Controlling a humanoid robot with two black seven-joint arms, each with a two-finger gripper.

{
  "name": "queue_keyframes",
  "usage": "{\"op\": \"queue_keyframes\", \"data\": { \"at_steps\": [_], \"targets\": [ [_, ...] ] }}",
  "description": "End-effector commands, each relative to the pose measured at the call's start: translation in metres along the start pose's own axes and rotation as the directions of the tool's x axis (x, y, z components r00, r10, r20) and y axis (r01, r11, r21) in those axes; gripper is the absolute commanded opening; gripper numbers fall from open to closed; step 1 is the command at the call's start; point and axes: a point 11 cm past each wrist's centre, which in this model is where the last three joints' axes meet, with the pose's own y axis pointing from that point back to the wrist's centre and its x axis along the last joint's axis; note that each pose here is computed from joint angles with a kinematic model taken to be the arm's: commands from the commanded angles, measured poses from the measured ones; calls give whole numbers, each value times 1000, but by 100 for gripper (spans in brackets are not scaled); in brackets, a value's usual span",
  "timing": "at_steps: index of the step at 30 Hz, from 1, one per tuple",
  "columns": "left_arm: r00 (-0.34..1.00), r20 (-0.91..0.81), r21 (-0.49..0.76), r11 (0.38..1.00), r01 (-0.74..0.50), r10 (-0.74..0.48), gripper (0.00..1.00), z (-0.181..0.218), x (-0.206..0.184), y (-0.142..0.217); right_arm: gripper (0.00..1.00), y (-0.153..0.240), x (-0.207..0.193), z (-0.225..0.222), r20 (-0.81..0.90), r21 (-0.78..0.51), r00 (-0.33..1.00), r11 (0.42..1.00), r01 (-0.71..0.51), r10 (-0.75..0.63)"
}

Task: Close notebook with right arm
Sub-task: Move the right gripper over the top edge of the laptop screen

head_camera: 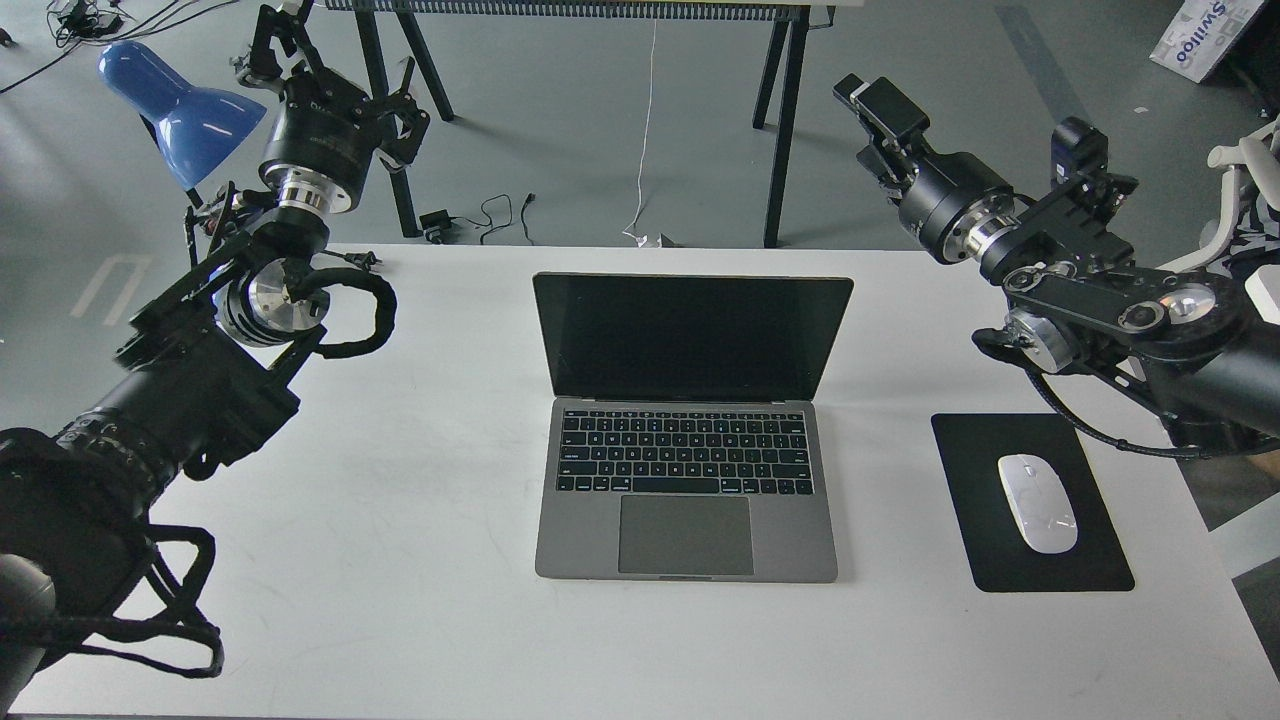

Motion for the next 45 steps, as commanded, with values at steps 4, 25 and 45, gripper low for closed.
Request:
{"op": "queue_keyframes", "data": {
  "at_steps": [4, 25, 45],
  "targets": [
    [1000, -1, 1, 1000, 0, 0, 100, 0, 0, 1, 99, 1, -23, 18, -44, -46, 997, 997, 61, -63],
    [1000, 0, 0, 1000, 0, 0, 100, 0, 1, 1, 99, 3, -50, 17, -77, -42, 973, 976, 213, -216],
    [1000, 0, 0, 1000, 0, 0, 100, 0, 1, 1, 99, 28, -81, 18, -143, -57, 888, 899, 434, -438]
  ]
}}
